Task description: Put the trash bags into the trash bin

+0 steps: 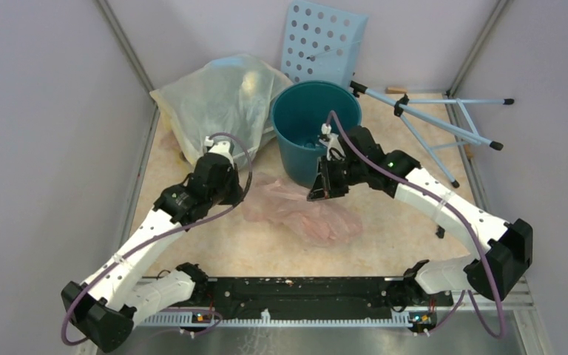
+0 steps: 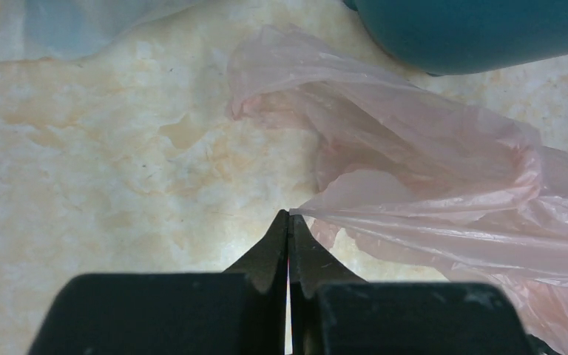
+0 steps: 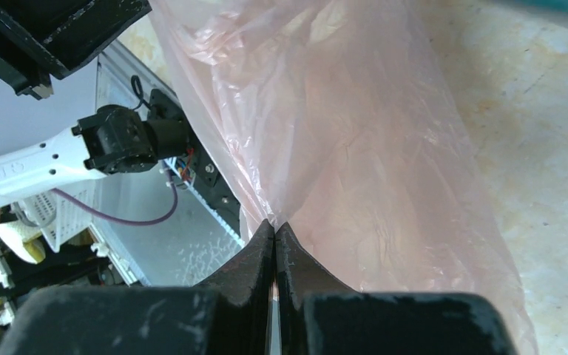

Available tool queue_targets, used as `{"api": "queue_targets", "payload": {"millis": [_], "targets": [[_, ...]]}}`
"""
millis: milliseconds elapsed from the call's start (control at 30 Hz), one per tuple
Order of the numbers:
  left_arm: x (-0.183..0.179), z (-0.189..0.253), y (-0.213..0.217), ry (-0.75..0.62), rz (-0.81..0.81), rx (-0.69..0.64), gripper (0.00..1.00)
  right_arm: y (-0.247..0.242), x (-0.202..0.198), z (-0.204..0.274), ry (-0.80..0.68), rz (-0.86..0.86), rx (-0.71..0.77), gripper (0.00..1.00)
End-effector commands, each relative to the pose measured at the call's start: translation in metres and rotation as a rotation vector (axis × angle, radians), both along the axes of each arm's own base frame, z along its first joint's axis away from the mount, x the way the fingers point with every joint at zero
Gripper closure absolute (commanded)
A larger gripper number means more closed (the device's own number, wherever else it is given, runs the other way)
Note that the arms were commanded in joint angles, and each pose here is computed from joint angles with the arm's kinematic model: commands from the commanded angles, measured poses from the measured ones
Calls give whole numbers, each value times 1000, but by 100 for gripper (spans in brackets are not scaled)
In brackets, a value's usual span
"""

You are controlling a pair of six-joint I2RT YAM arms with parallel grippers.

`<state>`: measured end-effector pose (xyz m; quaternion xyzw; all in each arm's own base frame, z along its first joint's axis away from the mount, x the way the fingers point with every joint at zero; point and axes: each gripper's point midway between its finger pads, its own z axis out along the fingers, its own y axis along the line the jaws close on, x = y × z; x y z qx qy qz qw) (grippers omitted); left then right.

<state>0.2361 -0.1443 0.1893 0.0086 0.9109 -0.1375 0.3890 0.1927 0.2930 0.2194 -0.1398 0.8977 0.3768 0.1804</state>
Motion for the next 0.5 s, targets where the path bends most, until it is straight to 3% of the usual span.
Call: {"api": "queue_targets", "payload": {"millis": [0, 267, 333, 467], "targets": [[1, 8, -12, 14, -116, -89, 100, -16, 10, 11, -69, -31, -12, 100], [7, -13, -2, 94, -117, -4, 100, -29, 25, 2, -49, -95, -38, 100], [8, -13, -10, 111, -142, -32, 84, -32, 32, 2, -37, -126, -28, 100], [-1, 8, -46, 99, -326, -176, 32, -28, 42, 4, -15, -162, 17, 100]]}}
